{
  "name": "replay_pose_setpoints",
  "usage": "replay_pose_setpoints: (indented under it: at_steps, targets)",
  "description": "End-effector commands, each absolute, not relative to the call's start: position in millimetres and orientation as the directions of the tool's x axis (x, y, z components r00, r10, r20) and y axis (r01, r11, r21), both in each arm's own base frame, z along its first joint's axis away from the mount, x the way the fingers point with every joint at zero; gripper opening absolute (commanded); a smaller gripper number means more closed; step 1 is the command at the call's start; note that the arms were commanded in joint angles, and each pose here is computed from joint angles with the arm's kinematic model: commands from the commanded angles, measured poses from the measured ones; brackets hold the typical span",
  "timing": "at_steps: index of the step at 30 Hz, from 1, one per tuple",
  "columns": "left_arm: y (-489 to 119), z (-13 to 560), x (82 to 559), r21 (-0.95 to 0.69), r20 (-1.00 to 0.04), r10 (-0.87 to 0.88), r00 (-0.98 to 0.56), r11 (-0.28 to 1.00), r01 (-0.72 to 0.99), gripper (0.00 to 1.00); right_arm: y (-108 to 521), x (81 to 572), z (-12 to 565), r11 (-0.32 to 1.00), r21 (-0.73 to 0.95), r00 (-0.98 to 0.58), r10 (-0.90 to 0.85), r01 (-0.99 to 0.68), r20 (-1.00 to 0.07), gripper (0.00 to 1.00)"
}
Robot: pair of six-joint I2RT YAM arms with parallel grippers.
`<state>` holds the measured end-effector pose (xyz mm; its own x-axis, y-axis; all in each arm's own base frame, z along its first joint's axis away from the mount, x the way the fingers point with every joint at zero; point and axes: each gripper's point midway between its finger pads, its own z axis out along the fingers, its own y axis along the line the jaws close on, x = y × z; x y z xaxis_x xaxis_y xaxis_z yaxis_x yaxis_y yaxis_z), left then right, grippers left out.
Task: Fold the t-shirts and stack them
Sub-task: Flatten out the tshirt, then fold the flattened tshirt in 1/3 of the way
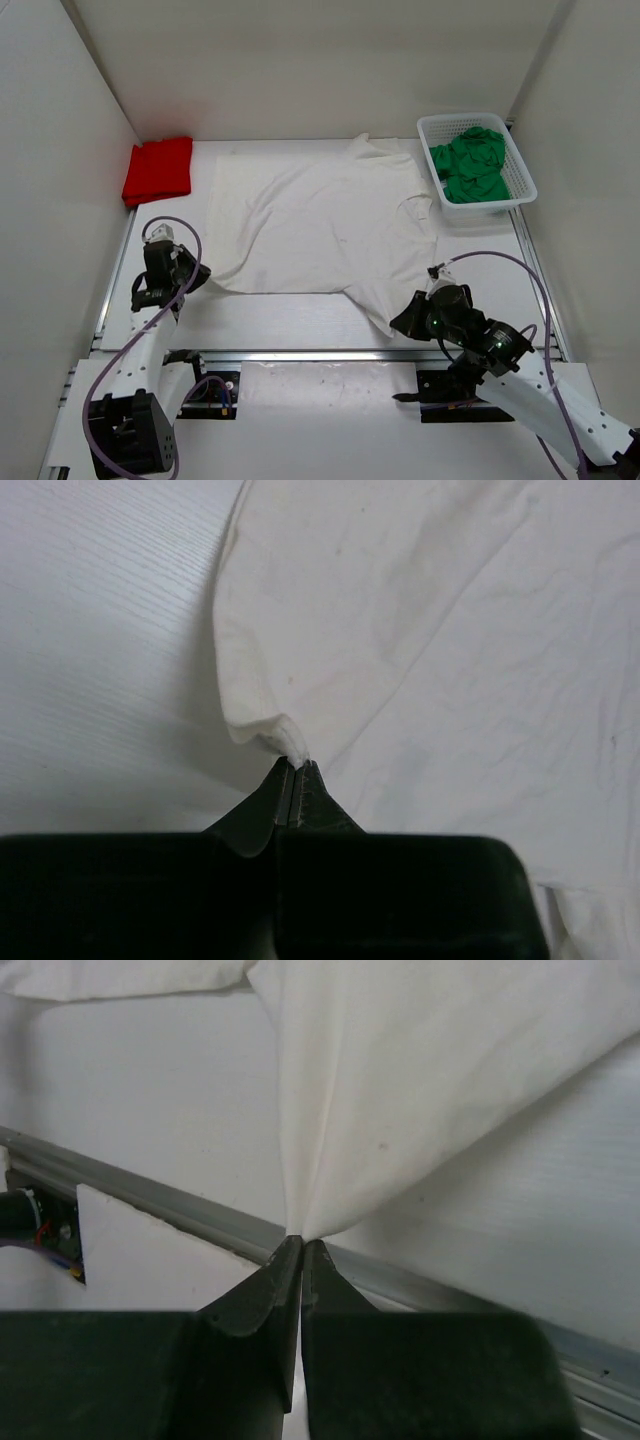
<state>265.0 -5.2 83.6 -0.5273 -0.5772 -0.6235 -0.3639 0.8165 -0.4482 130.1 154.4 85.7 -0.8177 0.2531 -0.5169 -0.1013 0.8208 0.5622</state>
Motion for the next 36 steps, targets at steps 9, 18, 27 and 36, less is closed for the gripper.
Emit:
replay_pose_setpoints:
  at_steps: [9,18,27,36]
  targets:
    - [-12,104,311,-0.612,-0.552,-0.707,-0.442,0.704,-0.360,0.00,108,218,120,0.878,0.477,-0.732,0.305,-0.032,-0.610,0.00]
    - [7,97,352,-0.631,-0.513,-0.777,-0.366,0.630,-0.453,0.00,72,327,133,0.928,0.372,-0.693,0.279,0.017,-0.665,0.00]
    - [17,95,383,-0.597,-0.538,-0.758,-0.370,0.652,-0.468,0.00,74,405,135,0.941,0.337,-0.688,0.263,0.028,-0.676,0.00]
    - [19,80,404,-0.560,-0.530,-0.748,-0.399,0.662,-0.498,0.00,73,462,129,0.946,0.324,-0.707,0.250,0.032,-0.661,0.00]
